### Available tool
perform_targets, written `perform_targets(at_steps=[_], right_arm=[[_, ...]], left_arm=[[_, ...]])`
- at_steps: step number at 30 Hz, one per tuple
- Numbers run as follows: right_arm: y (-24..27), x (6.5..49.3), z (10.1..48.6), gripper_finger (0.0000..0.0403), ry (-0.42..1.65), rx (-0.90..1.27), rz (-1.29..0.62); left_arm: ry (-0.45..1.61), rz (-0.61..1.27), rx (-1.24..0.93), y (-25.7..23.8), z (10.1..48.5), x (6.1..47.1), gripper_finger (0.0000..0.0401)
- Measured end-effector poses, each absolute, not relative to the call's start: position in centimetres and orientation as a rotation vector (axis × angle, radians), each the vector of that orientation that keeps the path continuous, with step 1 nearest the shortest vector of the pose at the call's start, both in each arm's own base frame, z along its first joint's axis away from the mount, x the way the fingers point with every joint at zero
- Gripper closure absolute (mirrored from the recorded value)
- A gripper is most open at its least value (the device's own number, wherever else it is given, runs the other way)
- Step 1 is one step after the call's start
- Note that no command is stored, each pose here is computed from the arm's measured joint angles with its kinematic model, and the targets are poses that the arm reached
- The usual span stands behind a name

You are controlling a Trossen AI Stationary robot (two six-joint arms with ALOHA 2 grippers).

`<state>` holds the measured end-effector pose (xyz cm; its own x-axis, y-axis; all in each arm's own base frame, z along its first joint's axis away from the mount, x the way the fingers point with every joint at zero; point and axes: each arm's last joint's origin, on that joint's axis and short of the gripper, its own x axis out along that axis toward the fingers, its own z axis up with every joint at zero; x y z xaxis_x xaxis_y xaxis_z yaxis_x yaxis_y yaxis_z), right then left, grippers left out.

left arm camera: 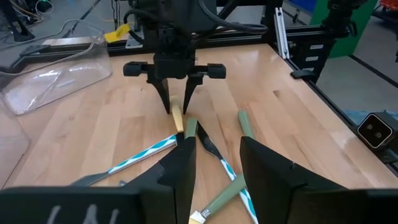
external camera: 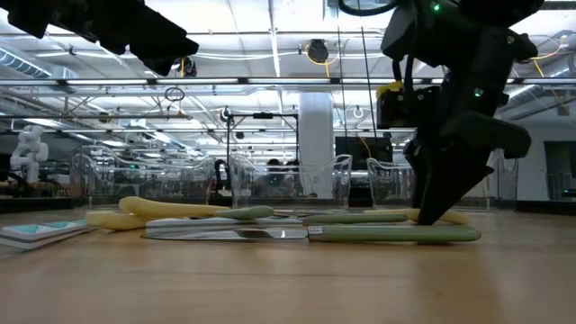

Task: Sort silverware by color (type)
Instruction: Put the right yellow table knife into the center transparent bin

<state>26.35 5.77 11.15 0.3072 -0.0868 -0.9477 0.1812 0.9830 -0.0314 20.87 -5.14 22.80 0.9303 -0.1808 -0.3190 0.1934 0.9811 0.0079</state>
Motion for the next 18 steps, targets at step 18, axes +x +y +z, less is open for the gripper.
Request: perform_targets(at_steps=[18], right_arm=[[6.3, 25.5, 13.6, 0.0329, 1.173, -0.001, -0.133]], left_arm=[[0.327, -0.191, 0.037, -5.1, 22.8, 20.9, 0.0267]])
